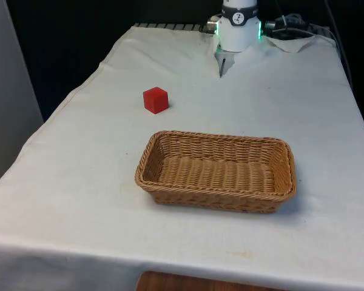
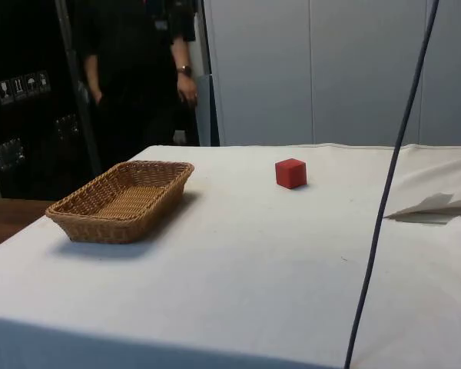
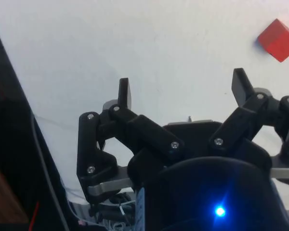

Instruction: Pick up the cube and place it into the basket.

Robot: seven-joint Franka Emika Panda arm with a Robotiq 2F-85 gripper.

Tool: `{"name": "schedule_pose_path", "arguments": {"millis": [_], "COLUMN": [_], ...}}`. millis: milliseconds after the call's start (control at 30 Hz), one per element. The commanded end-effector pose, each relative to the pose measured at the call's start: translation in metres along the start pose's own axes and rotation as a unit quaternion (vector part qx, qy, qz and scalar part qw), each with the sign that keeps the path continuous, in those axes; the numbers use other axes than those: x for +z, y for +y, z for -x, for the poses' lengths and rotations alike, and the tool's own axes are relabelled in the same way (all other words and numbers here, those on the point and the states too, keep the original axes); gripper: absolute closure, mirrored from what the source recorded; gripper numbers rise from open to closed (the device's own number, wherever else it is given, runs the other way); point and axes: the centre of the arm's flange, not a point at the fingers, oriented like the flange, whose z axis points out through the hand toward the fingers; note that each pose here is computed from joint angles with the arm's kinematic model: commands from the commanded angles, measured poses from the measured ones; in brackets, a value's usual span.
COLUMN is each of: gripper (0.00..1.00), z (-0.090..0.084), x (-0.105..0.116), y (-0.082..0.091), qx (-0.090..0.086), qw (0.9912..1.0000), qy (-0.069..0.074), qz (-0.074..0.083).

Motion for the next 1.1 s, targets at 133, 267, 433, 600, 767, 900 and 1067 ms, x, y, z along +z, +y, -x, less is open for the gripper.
{"name": "schedule_pose_path", "arguments": {"millis": [133, 267, 433, 600, 767, 900, 1067], "gripper": [0.00, 0.00, 0.00, 0.00, 0.00, 0.00, 0.00], "z": [0.008, 0.015, 0.023, 0.030, 0.039, 0.046, 0.055], "x": [0.013, 0.020, 0.029, 0.037, 0.047, 0.055, 0.063], "y": [0.008, 0.016, 0.029, 0.040, 0.057, 0.069, 0.084], "qx": [-0.002, -0.004, -0.006, -0.007, -0.008, -0.009, -0.010], "qw": [0.99991, 0.99985, 0.99979, 0.99978, 0.99978, 0.99979, 0.99981], "qy": [0.009, 0.012, 0.015, 0.016, 0.017, 0.017, 0.016], "qz": [0.010, 0.012, 0.012, 0.011, 0.009, 0.008, 0.006]}}
